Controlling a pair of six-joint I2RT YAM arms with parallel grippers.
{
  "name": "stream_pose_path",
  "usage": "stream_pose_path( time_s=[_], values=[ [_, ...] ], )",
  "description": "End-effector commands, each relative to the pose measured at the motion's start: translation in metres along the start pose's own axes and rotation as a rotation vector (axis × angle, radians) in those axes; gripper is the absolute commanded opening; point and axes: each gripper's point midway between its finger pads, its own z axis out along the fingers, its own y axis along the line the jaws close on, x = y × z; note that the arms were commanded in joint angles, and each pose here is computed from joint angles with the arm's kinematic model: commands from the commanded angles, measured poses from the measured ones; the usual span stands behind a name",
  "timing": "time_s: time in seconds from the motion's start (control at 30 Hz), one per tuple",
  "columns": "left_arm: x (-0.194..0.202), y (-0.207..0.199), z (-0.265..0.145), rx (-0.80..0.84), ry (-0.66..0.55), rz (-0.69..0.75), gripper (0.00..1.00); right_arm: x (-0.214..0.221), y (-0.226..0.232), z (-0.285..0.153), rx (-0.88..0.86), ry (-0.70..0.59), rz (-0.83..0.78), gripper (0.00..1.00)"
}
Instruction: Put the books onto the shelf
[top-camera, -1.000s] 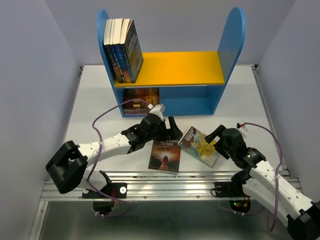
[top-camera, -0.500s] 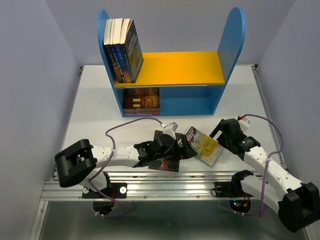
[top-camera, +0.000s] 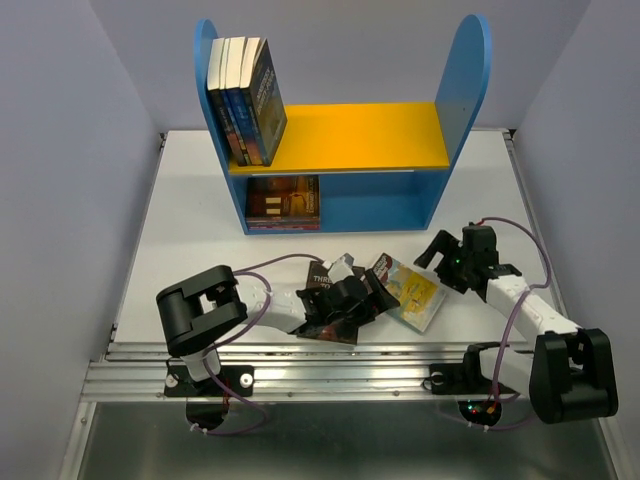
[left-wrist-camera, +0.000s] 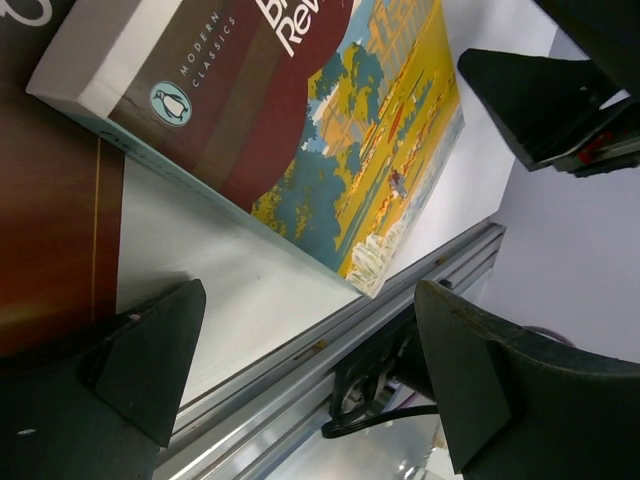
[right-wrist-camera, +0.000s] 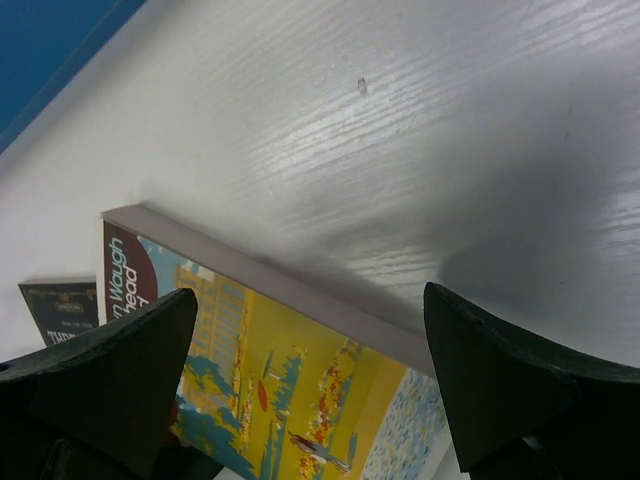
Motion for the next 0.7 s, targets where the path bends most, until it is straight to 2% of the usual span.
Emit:
stream_pose_path(
  time_s=[0.0,0.2,0.33,0.4,0.53,0.67],
  values=[
    [-0.015,0.0,0.006,-0.013,-0.063,-0.071,0.99,0.015,0.011,0.003,-0.124,0.067,-0.053,1.0],
    [-0.035,0.009,0.008,-0.043,-0.116,-0.102,0.98,0.045,0.025,-0.006,-0.256,0.203,-0.066,0.97],
    [-0.05,0.024,0.007,-0.076,-0.148,-0.134,0.98,0.064,0.045,-0.027,-0.418,0.28,-0.088,0.96],
    [-0.056,0.028,0.007,-0.084,-0.159,-0.138,0.96,0.07,0.054,-0.039,-0.489,0.313,-0.089,0.94],
    [-0.061,0.027,0.006,-0.085,-0.171,-0.132,0.81,0.072,0.067,-0.054,-0.574,0.33,-0.106,0.92],
    [-0.06,0.028,0.007,-0.091,-0.169,-0.128,0.75,0.077,0.079,-0.068,-0.664,0.377,-0.104,0.88]
  ],
)
